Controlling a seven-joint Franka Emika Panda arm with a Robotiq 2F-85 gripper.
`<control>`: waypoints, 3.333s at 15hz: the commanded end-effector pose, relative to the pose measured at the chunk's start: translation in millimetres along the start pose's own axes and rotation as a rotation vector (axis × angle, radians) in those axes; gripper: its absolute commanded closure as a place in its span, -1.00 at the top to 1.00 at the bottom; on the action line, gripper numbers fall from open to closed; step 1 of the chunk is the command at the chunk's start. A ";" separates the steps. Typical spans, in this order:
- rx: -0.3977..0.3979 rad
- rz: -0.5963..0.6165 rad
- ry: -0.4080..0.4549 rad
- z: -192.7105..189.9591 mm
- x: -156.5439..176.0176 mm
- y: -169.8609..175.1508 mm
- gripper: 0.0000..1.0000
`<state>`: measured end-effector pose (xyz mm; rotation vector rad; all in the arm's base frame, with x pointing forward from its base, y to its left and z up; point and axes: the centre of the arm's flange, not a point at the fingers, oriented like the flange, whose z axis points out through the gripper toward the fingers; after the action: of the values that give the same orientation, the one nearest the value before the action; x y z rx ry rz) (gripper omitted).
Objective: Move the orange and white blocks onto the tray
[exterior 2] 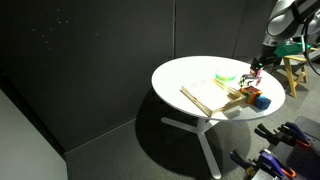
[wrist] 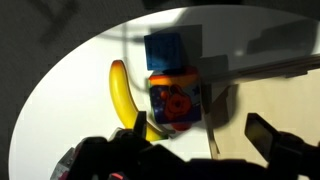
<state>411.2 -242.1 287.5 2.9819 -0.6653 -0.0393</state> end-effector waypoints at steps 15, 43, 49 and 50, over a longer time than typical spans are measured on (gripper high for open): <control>-0.026 -0.009 0.003 51.6 7.1 17.5 1.00; 0.030 -0.113 0.040 113.8 26.3 12.5 1.00; 0.027 -0.109 0.031 121.4 30.7 17.9 1.00; 0.025 -0.107 0.030 122.6 31.1 18.8 1.00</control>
<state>421.0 -270.6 170.8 3.0250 -0.5162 -0.0168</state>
